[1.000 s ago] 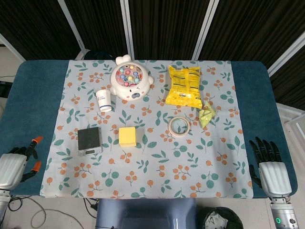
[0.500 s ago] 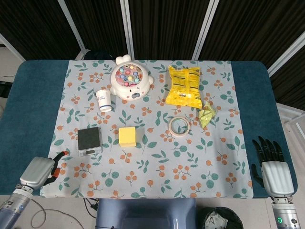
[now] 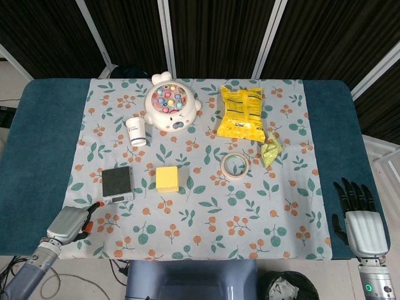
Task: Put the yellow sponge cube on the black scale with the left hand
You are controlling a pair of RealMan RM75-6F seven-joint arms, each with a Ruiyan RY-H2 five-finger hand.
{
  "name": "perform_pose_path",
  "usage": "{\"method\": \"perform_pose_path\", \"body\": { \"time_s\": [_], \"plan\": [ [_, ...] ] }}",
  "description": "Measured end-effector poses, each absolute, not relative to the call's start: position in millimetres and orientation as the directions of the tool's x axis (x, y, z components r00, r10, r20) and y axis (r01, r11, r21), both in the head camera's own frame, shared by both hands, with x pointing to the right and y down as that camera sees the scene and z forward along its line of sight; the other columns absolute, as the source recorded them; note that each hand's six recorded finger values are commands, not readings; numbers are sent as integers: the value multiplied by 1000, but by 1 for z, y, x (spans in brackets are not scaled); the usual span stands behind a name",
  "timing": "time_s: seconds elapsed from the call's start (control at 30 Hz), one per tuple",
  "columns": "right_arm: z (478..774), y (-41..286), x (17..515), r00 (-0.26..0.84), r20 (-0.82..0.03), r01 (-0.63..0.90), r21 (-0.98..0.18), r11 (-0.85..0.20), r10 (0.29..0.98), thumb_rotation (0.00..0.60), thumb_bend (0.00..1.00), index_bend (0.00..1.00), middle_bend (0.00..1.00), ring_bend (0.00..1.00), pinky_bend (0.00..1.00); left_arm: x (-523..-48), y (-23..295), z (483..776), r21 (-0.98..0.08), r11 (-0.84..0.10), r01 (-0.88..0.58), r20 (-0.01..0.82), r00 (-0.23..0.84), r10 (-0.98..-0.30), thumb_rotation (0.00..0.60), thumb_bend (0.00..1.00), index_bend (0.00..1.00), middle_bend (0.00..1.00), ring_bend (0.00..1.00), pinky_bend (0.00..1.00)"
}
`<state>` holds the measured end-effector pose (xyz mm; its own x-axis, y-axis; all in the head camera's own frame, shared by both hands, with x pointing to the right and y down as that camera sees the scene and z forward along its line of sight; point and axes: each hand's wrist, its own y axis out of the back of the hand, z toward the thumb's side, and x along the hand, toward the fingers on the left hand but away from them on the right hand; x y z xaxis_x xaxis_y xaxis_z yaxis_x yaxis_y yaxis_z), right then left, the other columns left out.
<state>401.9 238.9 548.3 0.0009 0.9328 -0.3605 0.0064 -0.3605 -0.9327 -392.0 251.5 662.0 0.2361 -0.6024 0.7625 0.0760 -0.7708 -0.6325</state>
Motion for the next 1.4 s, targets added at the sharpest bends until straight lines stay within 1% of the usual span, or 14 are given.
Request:
{"method": "perform_pose_path", "body": {
  "time_s": [0.23,0.6,1.4],
  "plan": [
    [549,239,402,0,-364,3,-932,-364,932,600,582,0,0,0,0,-394,246,664,-656,-751,70,745,221,-629,600,551,197,697,619,639],
    [549,239,402,-7,-363,2,-932,-363,932,600,582,0,0,0,0,-396,249,674,-631,-771,85,767,214,-605,600,551,197,687,623,637],
    [549,240,403,-14,-367,6,-930,-367,930,600,582,0,0,0,0,-395,244,677,-626,-774,97,773,210,-599,600,551,197,673,623,631]
  ]
}}
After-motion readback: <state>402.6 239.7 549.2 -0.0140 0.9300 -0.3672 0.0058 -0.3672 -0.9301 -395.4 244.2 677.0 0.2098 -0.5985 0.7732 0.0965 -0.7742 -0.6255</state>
